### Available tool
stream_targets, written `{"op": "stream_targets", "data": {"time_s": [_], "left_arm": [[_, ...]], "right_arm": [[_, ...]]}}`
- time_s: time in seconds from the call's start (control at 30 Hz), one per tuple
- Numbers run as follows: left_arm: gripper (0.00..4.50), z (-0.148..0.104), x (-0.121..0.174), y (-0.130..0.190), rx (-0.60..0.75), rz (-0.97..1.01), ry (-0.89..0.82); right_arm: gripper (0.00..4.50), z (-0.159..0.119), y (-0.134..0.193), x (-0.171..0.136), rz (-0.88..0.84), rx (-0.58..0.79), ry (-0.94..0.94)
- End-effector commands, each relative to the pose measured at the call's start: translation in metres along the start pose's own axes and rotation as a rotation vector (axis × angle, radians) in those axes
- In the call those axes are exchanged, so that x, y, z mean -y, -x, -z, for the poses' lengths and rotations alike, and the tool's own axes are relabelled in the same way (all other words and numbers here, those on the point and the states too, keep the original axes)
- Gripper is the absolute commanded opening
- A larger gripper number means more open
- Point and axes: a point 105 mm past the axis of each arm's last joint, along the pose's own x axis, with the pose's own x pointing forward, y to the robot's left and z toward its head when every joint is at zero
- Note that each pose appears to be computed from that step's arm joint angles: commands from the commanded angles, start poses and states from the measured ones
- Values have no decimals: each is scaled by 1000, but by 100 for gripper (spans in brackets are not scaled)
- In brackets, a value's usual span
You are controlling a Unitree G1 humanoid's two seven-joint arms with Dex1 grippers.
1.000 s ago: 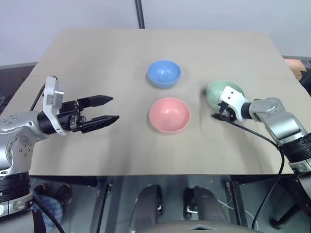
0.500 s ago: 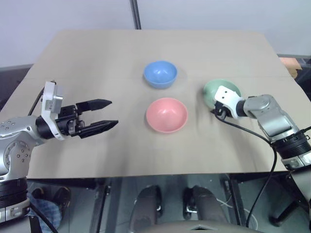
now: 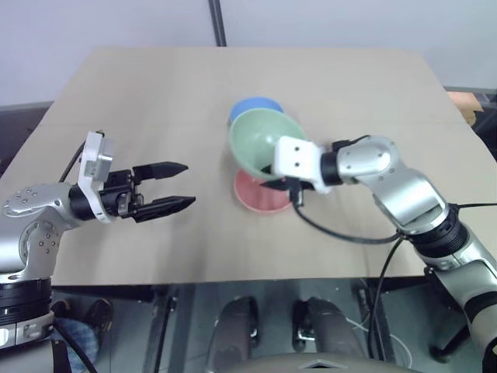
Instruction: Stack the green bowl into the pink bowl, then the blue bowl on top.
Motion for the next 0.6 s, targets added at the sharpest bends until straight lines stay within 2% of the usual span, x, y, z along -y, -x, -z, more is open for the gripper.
{"op": "stream_targets", "data": {"time_s": [0.03, 0.07, 0.13, 0.17, 0.2, 0.23, 0.37, 0.47, 0.6], "left_arm": [[450, -8, -1, 0, -6, 14, -39], [450, -8, -1, -1, -6, 16, -39], [450, -8, -2, -2, -8, 19, -41], [450, -9, -2, -3, -8, 21, -41], [450, -9, -1, -4, -7, 23, -43], [450, -9, -1, -4, -7, 24, -43], [450, -10, -1, -6, -9, 21, -46], [450, -9, -1, -7, -8, 13, -52], [450, -8, -2, -8, -9, 8, -55]], "right_arm": [[54, -12, -10, -7, -18, -13, 80], [54, -13, -13, -9, -28, -16, 90], [156, -15, -15, -9, -26, -11, 104], [187, -17, -15, -1, 16, -7, 89], [255, -19, -14, 9, 70, 2, 61], [272, -21, -12, 17, 106, 8, 40], [272, -23, 11, 28, 134, 31, 0], [272, -26, 40, 40, 204, 109, -132], [272, -21, 74, 41, 237, 193, -325]]}}
